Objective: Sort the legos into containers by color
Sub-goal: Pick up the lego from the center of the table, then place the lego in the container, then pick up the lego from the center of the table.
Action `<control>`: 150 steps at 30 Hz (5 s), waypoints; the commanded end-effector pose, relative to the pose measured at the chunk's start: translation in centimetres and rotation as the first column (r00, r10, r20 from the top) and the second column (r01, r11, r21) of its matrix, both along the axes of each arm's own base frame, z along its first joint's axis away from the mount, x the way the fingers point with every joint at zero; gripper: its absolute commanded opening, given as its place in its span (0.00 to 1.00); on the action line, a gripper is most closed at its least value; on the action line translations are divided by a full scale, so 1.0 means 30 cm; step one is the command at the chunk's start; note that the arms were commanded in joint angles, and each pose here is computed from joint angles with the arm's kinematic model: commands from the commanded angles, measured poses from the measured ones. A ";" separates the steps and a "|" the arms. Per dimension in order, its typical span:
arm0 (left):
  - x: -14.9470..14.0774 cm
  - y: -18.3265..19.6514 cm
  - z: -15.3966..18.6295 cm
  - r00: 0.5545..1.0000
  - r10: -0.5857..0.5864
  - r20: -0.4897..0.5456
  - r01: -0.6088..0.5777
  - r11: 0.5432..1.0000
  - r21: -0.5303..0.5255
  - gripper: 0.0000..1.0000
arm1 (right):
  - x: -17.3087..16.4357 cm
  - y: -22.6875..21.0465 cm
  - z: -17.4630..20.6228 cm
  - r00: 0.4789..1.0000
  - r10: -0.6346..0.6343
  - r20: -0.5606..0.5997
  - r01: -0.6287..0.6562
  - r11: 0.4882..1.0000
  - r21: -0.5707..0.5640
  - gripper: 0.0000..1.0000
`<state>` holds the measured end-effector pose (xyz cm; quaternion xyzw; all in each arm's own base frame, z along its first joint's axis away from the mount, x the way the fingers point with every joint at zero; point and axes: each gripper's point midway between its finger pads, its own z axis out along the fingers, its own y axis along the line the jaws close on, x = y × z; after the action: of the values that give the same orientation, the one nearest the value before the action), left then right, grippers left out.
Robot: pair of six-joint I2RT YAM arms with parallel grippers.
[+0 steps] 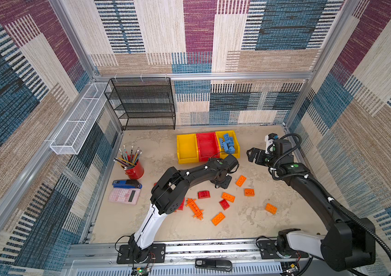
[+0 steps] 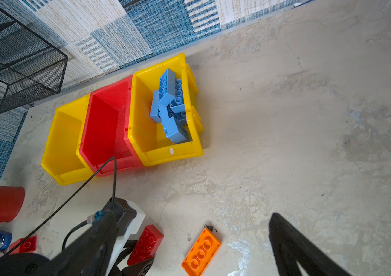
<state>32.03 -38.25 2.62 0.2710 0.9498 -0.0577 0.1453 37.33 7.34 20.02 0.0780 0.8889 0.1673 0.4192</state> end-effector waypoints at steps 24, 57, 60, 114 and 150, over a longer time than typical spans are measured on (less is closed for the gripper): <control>0.243 0.410 0.459 0.946 0.194 0.260 -0.195 0.980 -0.021 0.02 | 0.021 0.210 0.142 0.953 0.276 0.125 -0.287 0.954 0.080 0.99; 0.698 0.624 0.264 0.896 0.431 0.110 -0.419 0.901 -0.116 0.68 | 0.028 0.415 0.137 0.899 0.421 0.118 -0.418 0.907 -0.054 0.99; 0.688 0.617 0.282 0.896 0.431 0.105 -0.416 0.899 -0.137 0.72 | 0.010 0.430 0.151 0.883 0.454 0.118 -0.451 0.891 -0.045 0.99; -0.199 0.331 0.047 0.961 -0.263 0.087 0.254 0.961 0.109 0.60 | -0.254 0.394 0.210 0.880 0.463 0.107 -0.473 0.874 0.109 0.99; 0.316 0.542 0.367 0.973 0.078 0.218 -0.078 0.997 -0.011 0.17 | -0.149 0.418 0.217 0.886 0.443 0.137 -0.455 0.888 0.073 0.99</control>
<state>40.34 -22.61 13.66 0.2343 0.9356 -0.0277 0.2627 32.03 18.98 25.78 -0.1118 0.8576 0.2944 0.4066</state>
